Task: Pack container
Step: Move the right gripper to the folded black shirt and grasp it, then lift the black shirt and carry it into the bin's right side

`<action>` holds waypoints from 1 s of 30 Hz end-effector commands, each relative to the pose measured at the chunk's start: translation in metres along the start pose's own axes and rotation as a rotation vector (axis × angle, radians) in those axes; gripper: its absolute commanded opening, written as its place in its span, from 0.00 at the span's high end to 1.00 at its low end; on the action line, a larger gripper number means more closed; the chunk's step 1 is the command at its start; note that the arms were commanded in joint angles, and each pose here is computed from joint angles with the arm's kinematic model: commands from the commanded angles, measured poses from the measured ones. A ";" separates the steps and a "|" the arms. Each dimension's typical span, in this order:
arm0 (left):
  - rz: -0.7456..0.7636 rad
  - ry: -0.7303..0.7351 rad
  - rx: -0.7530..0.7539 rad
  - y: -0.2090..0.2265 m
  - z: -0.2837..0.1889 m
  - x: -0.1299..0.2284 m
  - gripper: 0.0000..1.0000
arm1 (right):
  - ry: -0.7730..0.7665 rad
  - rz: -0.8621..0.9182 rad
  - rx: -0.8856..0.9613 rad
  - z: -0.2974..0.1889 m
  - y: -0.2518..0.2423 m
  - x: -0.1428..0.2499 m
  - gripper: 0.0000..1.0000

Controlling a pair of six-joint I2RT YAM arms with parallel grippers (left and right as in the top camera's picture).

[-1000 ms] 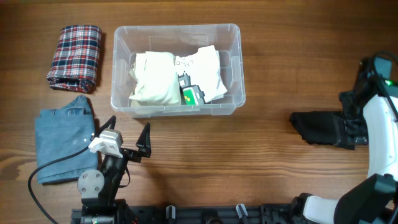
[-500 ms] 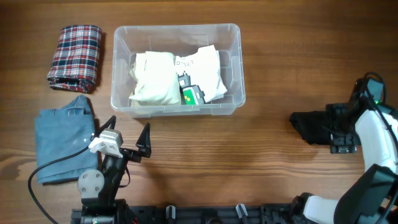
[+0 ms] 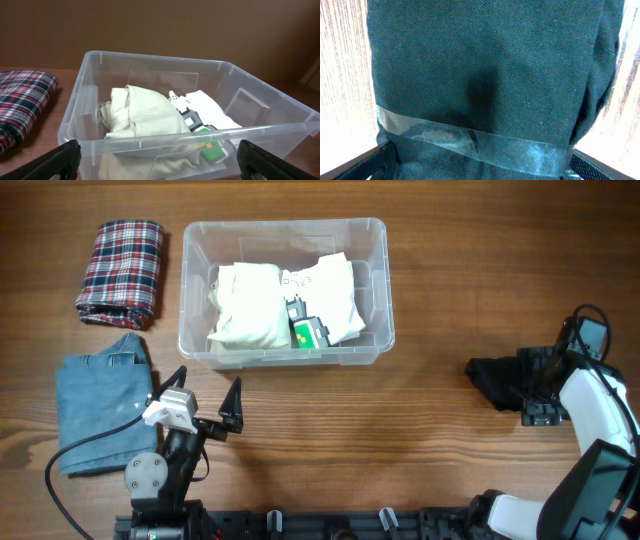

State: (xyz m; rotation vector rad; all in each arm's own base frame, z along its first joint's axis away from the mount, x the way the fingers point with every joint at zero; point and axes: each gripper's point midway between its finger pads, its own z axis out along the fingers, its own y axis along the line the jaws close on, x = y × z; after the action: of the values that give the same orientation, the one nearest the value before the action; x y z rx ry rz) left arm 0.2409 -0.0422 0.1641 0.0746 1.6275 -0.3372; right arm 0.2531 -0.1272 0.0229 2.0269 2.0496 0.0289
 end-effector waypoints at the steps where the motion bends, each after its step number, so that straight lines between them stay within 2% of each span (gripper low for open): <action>1: 0.011 -0.002 -0.014 0.003 0.000 0.001 0.00 | 0.017 -0.005 0.023 0.008 -0.009 0.005 0.00; 2: 0.011 -0.002 -0.014 0.003 0.000 0.001 0.00 | 0.016 -0.005 0.021 0.008 -0.009 0.005 0.01; 4: 0.011 -0.002 -0.014 0.003 0.000 0.001 0.00 | 0.015 -0.005 0.021 0.008 -0.009 0.005 0.14; 11: 0.011 -0.002 -0.014 0.003 0.000 0.001 0.00 | 0.009 -0.035 0.017 0.008 -0.007 0.003 0.41; 14: 0.011 -0.002 -0.014 0.003 0.000 0.001 0.00 | 0.007 -0.035 0.011 0.008 -0.006 0.003 0.57; 17: 0.011 -0.002 -0.014 0.003 0.000 0.001 0.00 | 0.005 -0.040 0.008 0.008 -0.005 0.002 0.59; 22: 0.011 -0.002 -0.014 0.003 0.000 0.001 0.00 | 0.002 -0.154 -0.076 -0.003 0.018 -0.002 0.59; 26: 0.011 -0.002 -0.014 0.003 0.000 0.001 0.00 | 0.028 -0.277 -0.236 -0.029 0.057 -0.001 0.59; 30: 0.011 -0.002 -0.014 0.003 0.000 0.001 0.00 | 0.075 -0.439 -0.471 -0.080 0.108 0.009 0.58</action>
State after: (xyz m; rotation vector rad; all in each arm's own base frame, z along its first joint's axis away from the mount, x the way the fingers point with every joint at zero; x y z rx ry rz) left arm 0.2409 -0.0422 0.1641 0.0746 1.6275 -0.3372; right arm 0.2862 -0.1236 0.0425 1.6999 2.2202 0.1642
